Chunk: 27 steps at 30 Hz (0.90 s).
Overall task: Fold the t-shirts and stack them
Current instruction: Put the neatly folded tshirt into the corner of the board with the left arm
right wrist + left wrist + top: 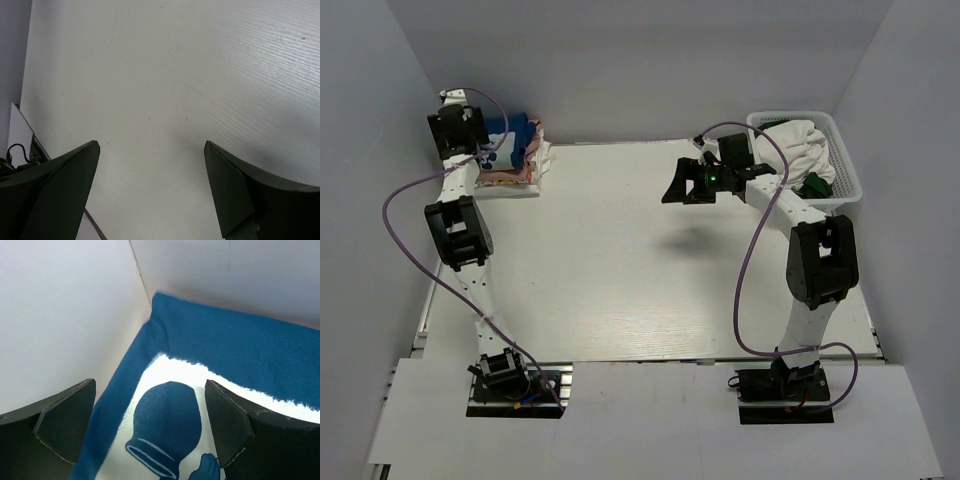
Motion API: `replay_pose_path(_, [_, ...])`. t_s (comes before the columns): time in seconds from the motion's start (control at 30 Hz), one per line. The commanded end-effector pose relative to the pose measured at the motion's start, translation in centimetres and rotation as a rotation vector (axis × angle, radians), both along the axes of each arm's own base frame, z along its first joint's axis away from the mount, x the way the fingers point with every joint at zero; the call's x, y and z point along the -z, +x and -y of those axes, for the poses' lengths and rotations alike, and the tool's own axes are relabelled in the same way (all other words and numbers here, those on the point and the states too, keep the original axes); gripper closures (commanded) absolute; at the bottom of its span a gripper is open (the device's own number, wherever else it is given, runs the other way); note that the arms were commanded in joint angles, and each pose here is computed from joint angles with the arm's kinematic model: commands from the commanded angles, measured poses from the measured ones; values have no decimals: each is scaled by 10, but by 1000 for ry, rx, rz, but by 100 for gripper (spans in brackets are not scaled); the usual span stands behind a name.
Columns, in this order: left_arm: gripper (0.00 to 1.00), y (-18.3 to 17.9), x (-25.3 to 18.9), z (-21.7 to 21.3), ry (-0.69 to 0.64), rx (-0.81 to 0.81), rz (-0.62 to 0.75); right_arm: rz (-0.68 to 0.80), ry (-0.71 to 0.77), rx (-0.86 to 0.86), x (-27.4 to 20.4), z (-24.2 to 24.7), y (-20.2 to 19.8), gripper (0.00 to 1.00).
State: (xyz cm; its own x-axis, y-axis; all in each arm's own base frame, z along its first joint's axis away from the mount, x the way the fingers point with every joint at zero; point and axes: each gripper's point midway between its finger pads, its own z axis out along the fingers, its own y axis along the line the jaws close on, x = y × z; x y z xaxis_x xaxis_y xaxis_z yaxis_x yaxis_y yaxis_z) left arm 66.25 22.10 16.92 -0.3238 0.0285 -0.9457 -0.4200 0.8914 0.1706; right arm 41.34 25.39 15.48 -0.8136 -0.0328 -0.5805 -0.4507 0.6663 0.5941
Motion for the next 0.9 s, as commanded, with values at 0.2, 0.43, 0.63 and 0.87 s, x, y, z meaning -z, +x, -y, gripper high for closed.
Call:
replay_pose_path(0.2, [0,-25,-57,36,-34,76,51,25,31,-28,-10,-6,-5,9])
replay_pose_path(0.43, [0,-50,-103,84,-126,222,149,48,21,-23,-13,0,-20,9])
replay_pose_path(0.63, [0,-77,-150,116,-152,308,161,96,6,2,-24,10,-35,9])
replay_pose_path(0.87, [0,-167,-97,192,-387,345,106,152,118,27,-41,18,-77,9])
